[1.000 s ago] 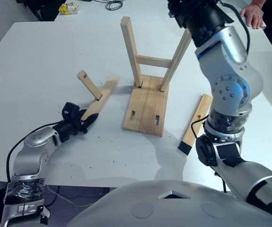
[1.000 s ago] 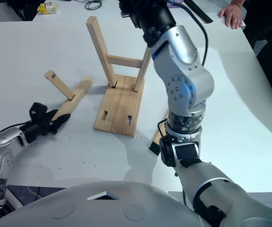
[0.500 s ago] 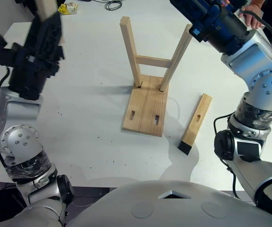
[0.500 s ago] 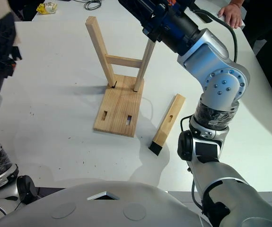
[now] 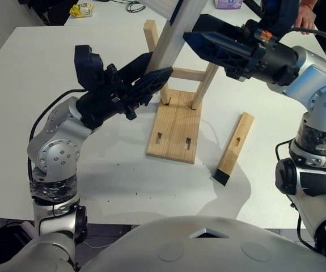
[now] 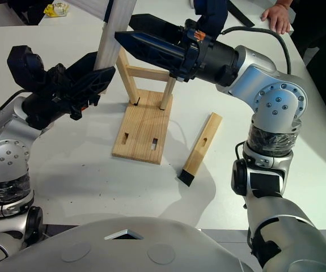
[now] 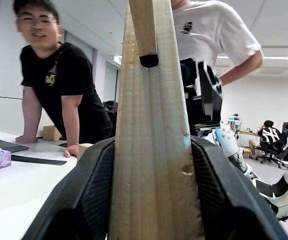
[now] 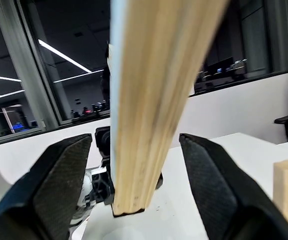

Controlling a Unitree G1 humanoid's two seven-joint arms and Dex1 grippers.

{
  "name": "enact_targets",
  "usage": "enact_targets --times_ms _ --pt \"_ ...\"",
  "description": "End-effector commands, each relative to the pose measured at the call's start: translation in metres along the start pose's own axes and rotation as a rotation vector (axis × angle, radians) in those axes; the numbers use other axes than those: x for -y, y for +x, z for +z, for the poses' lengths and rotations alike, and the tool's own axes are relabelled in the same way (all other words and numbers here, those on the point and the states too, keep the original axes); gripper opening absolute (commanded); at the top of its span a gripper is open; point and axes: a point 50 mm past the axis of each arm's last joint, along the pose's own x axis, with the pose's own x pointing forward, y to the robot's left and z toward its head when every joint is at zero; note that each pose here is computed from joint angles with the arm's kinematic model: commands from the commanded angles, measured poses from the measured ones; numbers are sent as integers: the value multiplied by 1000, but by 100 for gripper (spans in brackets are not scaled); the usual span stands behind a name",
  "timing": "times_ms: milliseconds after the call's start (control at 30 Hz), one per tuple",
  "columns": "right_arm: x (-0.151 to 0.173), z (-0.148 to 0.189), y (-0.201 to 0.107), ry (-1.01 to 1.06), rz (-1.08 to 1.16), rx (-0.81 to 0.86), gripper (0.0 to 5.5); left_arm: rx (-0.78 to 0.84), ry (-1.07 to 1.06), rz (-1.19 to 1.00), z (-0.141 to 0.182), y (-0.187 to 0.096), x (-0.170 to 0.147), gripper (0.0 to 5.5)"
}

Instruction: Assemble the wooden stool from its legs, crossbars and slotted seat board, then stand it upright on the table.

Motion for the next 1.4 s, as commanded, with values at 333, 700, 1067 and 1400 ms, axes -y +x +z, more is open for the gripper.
enact_targets --times_ms 333,700,1067,1400 --pt "-2 40 -15 111 82 65 322 -74 -37 -93 -12 0 8 205" --pt "-8 31 -7 142 160 -5 322 -91 -37 -104 -17 1 7 205" --pt "-10 25 -9 162 157 -12 257 -138 -49 -132 -18 -3 7 205" --pt "-11 27 -14 167 159 -9 229 -144 -41 -92 -17 -9 -1 205"
